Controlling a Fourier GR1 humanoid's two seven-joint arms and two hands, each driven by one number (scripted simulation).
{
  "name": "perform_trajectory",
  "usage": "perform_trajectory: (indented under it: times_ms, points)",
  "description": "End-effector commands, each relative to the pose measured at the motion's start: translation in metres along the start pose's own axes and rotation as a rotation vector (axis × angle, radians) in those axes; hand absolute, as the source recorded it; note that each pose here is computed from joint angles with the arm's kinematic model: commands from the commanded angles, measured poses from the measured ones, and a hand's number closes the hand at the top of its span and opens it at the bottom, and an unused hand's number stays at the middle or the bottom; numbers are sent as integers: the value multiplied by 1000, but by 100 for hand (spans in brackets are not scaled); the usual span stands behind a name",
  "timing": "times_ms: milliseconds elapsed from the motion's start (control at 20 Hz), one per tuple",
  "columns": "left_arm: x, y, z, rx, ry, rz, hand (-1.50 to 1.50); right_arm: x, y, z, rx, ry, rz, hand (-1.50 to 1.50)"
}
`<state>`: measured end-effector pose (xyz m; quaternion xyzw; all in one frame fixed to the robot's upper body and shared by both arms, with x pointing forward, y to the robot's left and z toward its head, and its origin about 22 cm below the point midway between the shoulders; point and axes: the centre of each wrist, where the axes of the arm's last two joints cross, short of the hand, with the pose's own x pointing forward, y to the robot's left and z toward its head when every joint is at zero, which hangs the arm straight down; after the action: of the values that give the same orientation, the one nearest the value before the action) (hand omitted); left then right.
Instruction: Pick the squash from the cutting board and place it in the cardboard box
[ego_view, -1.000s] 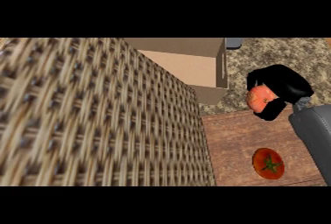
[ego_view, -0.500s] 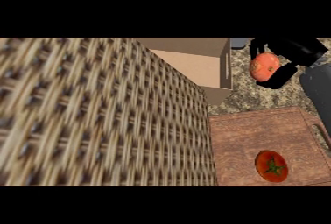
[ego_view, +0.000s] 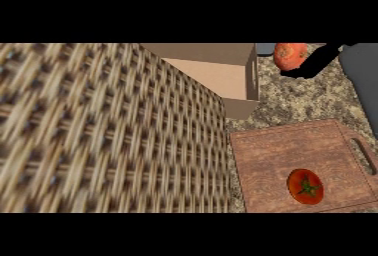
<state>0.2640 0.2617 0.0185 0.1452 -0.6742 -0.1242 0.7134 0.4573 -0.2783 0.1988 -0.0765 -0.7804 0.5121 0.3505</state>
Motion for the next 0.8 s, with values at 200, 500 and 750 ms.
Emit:
perform_trajectory:
  times_ms: [200,500,750]
  points:
    - [-6,2,10,18,23,20,0,29,-15,-59,44,-193,-164,150]
    - [-9,3,1,39,22,2,0,59,5,-112,76,-158,-134,150]
    - [2,2,-9,24,40,5,0,91,36,-154,129,-144,-135,150]
